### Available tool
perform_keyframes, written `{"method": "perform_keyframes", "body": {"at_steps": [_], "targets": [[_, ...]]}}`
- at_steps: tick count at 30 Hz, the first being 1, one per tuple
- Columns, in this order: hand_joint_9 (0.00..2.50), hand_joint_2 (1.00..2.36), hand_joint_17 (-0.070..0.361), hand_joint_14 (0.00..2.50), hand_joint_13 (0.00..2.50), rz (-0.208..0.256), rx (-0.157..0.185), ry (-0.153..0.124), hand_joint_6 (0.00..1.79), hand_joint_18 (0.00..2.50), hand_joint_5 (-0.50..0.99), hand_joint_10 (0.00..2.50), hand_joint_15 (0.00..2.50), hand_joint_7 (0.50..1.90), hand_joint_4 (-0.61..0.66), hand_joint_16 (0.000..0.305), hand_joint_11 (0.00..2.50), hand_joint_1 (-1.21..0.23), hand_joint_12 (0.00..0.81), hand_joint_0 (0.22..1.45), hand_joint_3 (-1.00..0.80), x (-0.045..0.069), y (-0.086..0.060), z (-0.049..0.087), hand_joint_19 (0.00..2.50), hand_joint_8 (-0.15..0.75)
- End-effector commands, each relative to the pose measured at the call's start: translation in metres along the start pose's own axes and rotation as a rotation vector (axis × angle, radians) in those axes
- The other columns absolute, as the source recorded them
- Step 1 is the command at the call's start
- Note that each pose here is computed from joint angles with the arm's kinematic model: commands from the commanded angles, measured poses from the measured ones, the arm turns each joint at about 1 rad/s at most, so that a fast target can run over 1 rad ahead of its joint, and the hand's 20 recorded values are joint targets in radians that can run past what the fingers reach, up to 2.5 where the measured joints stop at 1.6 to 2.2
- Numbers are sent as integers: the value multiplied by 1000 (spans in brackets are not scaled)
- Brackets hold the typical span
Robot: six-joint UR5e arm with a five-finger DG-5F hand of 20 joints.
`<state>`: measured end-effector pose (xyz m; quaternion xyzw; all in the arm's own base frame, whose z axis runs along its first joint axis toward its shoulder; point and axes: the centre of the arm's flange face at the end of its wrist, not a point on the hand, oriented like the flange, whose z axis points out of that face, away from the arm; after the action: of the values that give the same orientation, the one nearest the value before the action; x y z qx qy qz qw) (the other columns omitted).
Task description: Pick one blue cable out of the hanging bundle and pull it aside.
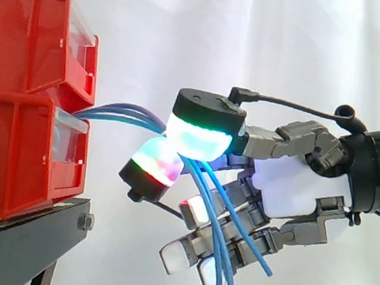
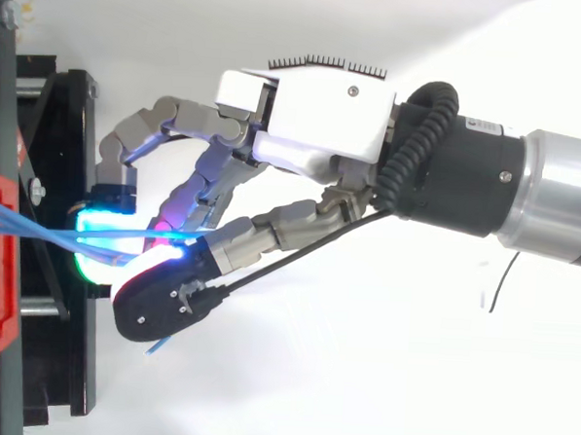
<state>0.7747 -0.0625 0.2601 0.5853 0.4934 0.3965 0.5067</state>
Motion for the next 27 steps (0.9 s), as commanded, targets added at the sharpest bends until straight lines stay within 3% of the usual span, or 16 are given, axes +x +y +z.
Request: {"method": "perform_keyframes", "body": {"at_steps": [1, 3, 7, 16, 23, 27], "targets": [[1121, 1014, 101, 20, 866, 0, -1, 0, 944, 773, -171, 22, 528, 931, -65, 45, 723, -670, 327, 568, -285, 0, 0, 0, 645, 228], [1117, 1015, 102, 21, 867, 1, -2, 0, 945, 771, -173, 20, 529, 918, -56, 46, 730, -671, 329, 566, -281, 0, 0, 0, 651, 229], [1110, 1000, 116, 20, 880, 0, 1, 0, 944, 805, -179, 21, 533, 861, -16, 52, 740, -629, 356, 484, -500, 0, 0, 0, 634, 260], [1137, 1000, 136, 17, 906, 0, 1, -1, 940, 851, -183, 19, 523, 817, 19, 60, 748, -484, 389, 417, -500, -1, 0, 0, 633, 298], [1147, 1000, 135, 19, 914, 0, 1, 0, 938, 849, -182, 19, 533, 812, 16, 60, 762, -421, 396, 421, -500, -1, 0, 0, 633, 311], [1147, 1003, 115, 20, 892, 0, 1, -1, 928, 779, -179, 22, 550, 901, -9, 51, 773, -456, 354, 518, -447, -2, 0, 0, 670, 276]]}}
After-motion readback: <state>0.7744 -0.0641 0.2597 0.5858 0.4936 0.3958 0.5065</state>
